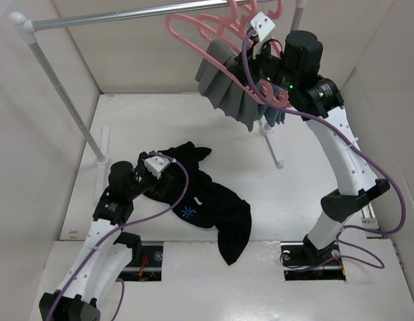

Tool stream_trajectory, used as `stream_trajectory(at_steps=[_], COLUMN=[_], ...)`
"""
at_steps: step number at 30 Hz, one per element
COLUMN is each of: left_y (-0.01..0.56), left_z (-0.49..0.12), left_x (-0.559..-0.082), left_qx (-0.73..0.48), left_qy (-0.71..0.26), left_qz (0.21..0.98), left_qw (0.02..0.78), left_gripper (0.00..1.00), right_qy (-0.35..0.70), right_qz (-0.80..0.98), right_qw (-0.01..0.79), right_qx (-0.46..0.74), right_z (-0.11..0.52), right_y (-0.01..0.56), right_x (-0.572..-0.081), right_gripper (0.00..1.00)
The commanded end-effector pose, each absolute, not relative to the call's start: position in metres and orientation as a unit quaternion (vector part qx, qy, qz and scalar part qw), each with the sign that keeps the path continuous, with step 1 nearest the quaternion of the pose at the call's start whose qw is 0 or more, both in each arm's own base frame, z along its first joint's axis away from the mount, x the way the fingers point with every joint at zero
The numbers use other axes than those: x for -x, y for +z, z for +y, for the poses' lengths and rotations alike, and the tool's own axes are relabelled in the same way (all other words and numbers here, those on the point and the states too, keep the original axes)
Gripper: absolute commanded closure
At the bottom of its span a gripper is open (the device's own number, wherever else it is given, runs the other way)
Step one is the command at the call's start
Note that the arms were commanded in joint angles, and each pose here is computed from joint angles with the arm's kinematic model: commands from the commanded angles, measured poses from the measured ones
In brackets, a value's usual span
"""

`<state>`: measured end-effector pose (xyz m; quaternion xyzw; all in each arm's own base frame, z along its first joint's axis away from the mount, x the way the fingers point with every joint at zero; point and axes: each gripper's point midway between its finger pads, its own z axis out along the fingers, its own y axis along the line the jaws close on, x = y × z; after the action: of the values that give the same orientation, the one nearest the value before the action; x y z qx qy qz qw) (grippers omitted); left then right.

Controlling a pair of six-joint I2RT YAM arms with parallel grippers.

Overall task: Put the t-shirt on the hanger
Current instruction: Grab a hanger with the right arm

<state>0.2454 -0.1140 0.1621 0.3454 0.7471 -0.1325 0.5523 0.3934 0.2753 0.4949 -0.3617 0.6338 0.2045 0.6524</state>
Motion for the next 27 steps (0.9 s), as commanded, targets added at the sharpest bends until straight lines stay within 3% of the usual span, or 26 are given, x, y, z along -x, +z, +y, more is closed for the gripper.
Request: stream_trajectory(at_steps=[1,5,8,15,27], left_y=[0.171,0.171,0.168,0.169,0.166], left_z=[-0.117,-0.117,-0.117,-0.118,-0.118], left_x=[-0.247,-0.247,-0.247,-0.246,-0.247], left_qx=[-0.347,-0.347,-0.347,-0.353,-0.353], left_qy=[-0.134,-0.134,-0.134,-0.135,-0.136], left_qz=[0.732,0.732,0.732,0.729,0.731], left_qw=[0.571,0.571,0.571,0.571,0.567], left_gripper=[0.31,0.31,0.31,0.31,0.31], right_qy=[0.225,0.250,0.262,0.303,0.342], right_qz=[0.593,0.565,0.542,0.522,0.537], right_qw=[0.687,0.689,0.700,0.701,0.687], right_qx=[0.355,0.378,0.383,0.380,0.351], right_z=[0.275,0.280,0.277,0.270,0.245], right_y=[0.529,0.543,0.565,0.584,0.585], right_x=[-0.381,-0.364,-0.346,-0.327,-0.337], right_gripper=[0.57,0.50,0.35,0.35,0.35])
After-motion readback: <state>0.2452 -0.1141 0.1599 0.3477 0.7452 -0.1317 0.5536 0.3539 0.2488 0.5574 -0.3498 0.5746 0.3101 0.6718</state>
